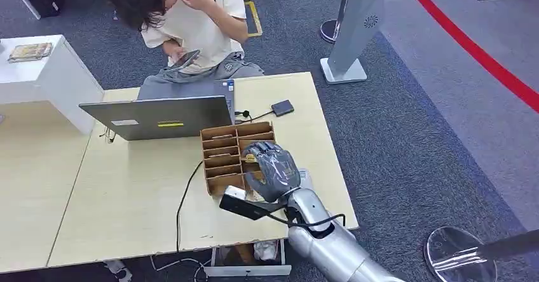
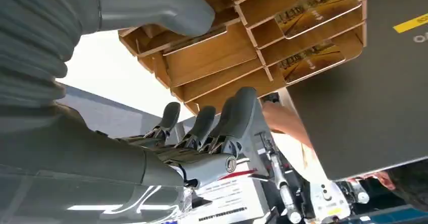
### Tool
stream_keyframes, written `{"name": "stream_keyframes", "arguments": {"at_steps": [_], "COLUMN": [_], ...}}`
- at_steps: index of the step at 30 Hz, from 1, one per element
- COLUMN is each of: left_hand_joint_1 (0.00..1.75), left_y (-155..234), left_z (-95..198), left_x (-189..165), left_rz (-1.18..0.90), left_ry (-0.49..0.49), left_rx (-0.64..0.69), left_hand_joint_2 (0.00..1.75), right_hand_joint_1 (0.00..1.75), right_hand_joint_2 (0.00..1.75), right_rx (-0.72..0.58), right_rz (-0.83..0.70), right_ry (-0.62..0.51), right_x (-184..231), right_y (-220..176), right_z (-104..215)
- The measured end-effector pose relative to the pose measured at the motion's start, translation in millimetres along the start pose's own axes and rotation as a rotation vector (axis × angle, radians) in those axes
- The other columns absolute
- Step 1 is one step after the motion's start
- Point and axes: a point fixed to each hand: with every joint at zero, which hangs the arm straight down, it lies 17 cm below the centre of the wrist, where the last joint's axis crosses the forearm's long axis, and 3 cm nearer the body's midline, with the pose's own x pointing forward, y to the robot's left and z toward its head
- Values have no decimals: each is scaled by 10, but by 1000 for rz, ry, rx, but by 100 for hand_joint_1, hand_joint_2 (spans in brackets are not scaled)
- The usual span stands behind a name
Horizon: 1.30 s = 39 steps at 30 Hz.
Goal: Pass the card to the sensor for recognition and then transmit it.
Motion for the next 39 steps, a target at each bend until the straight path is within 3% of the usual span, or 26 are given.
{"name": "stream_keyframes", "arguments": {"at_steps": [39], "left_hand_joint_1": [0], "left_y": [-27], "left_z": [4], "left_x": [1], "left_rz": [10], "left_ry": [2], "left_rx": [-12], "left_hand_joint_2": [0], "right_hand_joint_1": [72], "right_hand_joint_2": [175], "right_rx": [84], "right_rz": [-13], "right_ry": [7], "right_x": [139], "right_y": [300], "right_z": [-30]}}
